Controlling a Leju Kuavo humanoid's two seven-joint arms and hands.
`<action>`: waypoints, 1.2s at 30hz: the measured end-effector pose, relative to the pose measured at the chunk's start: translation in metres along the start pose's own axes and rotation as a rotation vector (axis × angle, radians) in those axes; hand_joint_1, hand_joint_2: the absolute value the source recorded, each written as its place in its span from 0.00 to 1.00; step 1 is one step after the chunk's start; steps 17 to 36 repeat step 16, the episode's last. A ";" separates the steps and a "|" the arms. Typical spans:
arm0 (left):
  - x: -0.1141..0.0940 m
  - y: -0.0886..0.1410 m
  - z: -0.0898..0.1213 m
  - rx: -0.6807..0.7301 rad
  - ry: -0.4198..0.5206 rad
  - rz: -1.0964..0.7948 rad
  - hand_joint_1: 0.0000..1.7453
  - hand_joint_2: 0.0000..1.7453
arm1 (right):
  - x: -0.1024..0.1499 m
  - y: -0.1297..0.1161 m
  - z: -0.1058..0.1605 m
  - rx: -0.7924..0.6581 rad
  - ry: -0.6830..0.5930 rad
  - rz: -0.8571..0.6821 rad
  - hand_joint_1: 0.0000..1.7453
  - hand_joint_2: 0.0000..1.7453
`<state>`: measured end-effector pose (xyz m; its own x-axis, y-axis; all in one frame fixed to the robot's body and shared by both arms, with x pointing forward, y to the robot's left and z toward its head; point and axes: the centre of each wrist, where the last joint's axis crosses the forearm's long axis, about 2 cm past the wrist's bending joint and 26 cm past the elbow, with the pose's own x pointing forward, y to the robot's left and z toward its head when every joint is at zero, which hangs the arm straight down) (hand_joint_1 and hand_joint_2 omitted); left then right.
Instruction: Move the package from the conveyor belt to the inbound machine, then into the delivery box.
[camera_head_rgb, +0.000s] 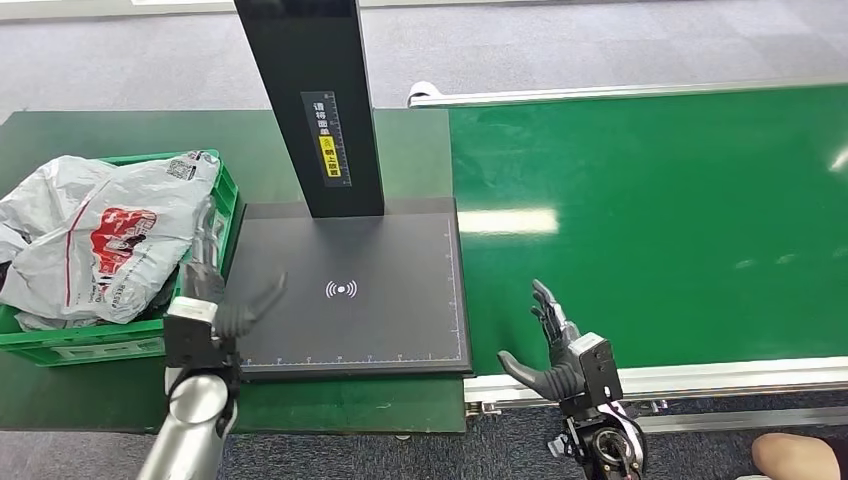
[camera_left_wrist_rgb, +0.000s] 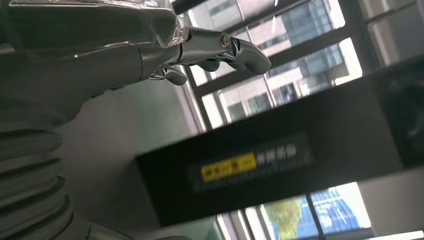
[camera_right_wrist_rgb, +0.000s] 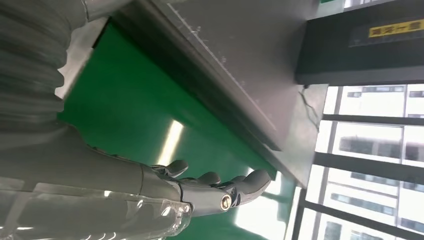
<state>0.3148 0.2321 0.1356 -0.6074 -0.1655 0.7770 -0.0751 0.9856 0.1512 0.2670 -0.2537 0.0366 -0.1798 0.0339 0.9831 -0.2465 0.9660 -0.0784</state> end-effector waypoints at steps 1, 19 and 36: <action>0.000 -0.007 0.006 -0.006 0.014 0.021 0.00 1.00 | -0.003 0.001 0.002 -0.003 0.009 -0.010 0.00 1.00; -0.007 -0.066 0.075 -0.057 0.251 0.218 0.00 1.00 | -0.004 0.019 -0.002 0.013 0.007 0.010 0.00 1.00; -0.007 -0.066 0.075 -0.057 0.251 0.218 0.00 1.00 | -0.004 0.019 -0.002 0.013 0.007 0.010 0.00 1.00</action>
